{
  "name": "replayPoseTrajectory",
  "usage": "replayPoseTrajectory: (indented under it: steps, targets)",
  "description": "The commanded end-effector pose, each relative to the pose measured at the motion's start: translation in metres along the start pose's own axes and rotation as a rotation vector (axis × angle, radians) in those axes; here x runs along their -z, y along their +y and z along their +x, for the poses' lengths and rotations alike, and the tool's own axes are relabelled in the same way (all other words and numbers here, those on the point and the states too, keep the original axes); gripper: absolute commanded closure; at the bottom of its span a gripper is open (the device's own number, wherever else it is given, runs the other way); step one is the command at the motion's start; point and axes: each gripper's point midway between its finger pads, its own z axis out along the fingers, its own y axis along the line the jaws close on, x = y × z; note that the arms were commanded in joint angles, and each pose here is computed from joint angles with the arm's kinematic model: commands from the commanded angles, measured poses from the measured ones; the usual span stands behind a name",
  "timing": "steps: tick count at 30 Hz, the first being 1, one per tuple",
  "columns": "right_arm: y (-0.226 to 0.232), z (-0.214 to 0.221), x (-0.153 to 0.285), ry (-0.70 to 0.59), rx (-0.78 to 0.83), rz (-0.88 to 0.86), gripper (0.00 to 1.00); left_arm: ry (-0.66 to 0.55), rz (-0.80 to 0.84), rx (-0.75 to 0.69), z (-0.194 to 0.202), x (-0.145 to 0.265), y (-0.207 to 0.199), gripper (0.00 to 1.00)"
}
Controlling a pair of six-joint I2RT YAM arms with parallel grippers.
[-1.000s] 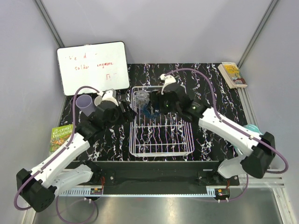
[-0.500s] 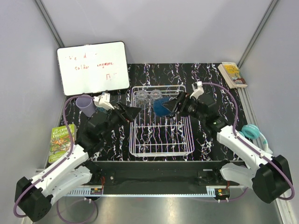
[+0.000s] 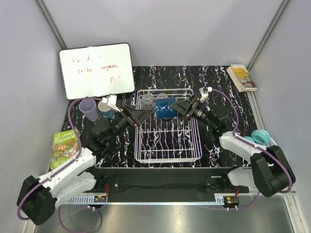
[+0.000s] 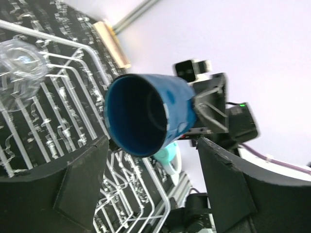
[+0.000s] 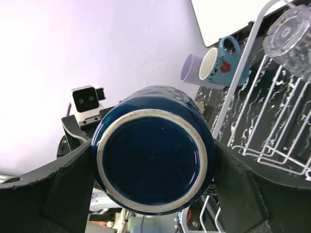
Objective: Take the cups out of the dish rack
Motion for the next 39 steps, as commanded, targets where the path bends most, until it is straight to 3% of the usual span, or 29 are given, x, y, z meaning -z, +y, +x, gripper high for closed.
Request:
replayPoseTrajectory:
  steps: [1, 18, 24, 28, 29, 30, 35, 38, 39]
  targets:
    - [0.062, -0.009, 0.005, -0.012, 0.061, -0.237, 1.0, -0.029, 0.147, -0.009, -0.011, -0.002, -0.035, 0.23]
    - [0.061, -0.002, -0.004, 0.041, 0.052, -0.249, 1.0, 0.099, 0.254, -0.026, 0.031, -0.032, -0.071, 0.28]
    - [0.058, 0.005, -0.007, 0.068, 0.042, -0.244, 1.0, 0.138, 0.262, -0.039, 0.043, -0.042, -0.076, 0.57]
    - [0.056, 0.009, -0.006, 0.077, 0.044, -0.236, 1.0, 0.16, 0.265, -0.043, 0.049, -0.044, -0.076, 0.83]
    - [0.055, 0.01, -0.006, 0.08, 0.047, -0.235, 1.0, 0.163, 0.262, -0.043, 0.05, -0.045, -0.075, 0.97]
    - [0.056, 0.011, -0.005, 0.087, 0.049, -0.233, 1.0, 0.17, 0.256, -0.043, 0.052, -0.045, -0.073, 1.0]
    - [0.052, 0.015, -0.004, 0.098, 0.056, -0.219, 1.0, 0.199, 0.209, -0.048, 0.056, -0.049, -0.065, 1.0]
    - [0.057, 0.015, 0.0, 0.104, 0.099, -0.201, 0.99, 0.231, 0.089, -0.093, 0.057, -0.052, -0.049, 1.0]
    - [0.05, 0.017, 0.0, 0.114, 0.093, -0.16, 0.86, 0.263, 0.019, -0.117, 0.063, -0.049, -0.033, 1.0]
